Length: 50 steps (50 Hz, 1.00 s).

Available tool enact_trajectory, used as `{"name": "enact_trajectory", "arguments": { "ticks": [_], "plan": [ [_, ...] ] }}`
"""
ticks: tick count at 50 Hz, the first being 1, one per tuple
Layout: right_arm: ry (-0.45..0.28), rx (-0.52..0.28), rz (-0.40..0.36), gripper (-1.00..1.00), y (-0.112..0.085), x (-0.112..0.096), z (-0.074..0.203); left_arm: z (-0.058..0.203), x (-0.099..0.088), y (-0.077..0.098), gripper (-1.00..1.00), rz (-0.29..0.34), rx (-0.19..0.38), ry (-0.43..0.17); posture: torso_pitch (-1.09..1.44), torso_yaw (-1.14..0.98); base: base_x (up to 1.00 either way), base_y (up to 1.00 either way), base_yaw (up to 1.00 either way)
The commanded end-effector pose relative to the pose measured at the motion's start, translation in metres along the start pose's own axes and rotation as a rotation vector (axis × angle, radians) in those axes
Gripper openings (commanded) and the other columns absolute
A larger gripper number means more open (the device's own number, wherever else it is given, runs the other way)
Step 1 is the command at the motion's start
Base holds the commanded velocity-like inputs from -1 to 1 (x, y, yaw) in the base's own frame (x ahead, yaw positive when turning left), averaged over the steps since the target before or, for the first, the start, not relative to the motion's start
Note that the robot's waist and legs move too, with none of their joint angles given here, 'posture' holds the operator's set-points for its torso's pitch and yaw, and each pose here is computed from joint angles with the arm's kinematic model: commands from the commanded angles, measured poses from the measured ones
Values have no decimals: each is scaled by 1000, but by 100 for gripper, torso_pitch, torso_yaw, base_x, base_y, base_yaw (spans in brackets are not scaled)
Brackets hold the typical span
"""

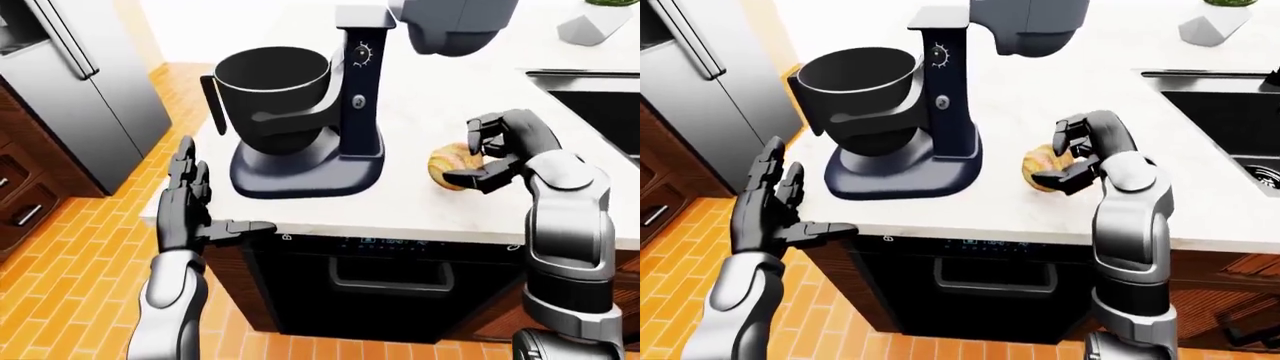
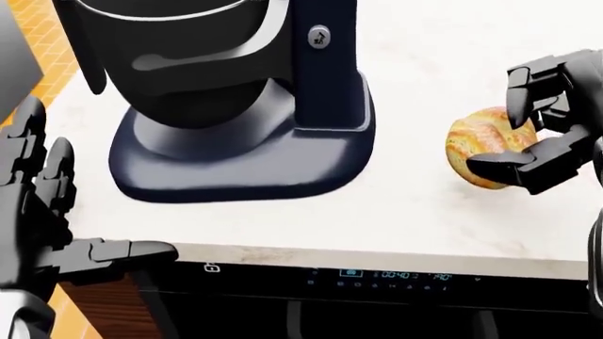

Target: Place the bread in the stand mixer bowl.

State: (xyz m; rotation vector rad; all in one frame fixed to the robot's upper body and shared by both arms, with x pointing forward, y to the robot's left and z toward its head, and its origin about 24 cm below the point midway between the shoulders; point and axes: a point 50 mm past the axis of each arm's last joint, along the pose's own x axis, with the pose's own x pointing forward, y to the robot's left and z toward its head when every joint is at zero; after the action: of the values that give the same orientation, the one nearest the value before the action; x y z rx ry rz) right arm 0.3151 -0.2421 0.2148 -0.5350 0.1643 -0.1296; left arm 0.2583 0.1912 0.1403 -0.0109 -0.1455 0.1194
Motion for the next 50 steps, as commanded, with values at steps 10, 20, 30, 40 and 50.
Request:
{"name": "enact_trajectory", "arguments": {
  "ticks": [10, 20, 30, 40, 50],
  "plan": [
    [-169, -31, -71, -100, -15, -17, 44, 18, -1, 1, 100, 2, 2, -96, 0, 0, 0, 0, 0],
    [-258, -71, -62, -100, -12, -32, 75, 20, 0, 1, 100, 3, 3, -101, 0, 0, 0, 0, 0],
    [-334, -100, -55, -100, -11, -57, 102, 21, 1, 1, 100, 3, 2, -106, 0, 0, 0, 0, 0],
    [-403, -123, -44, -100, -5, -77, 124, 22, -1, 3, 100, 5, 1, -107, 0, 0, 0, 0, 0],
    [-465, -148, -17, -100, 3, -86, 148, 24, -3, 4, 100, 10, 3, -112, 0, 0, 0, 0, 0]
  ]
}}
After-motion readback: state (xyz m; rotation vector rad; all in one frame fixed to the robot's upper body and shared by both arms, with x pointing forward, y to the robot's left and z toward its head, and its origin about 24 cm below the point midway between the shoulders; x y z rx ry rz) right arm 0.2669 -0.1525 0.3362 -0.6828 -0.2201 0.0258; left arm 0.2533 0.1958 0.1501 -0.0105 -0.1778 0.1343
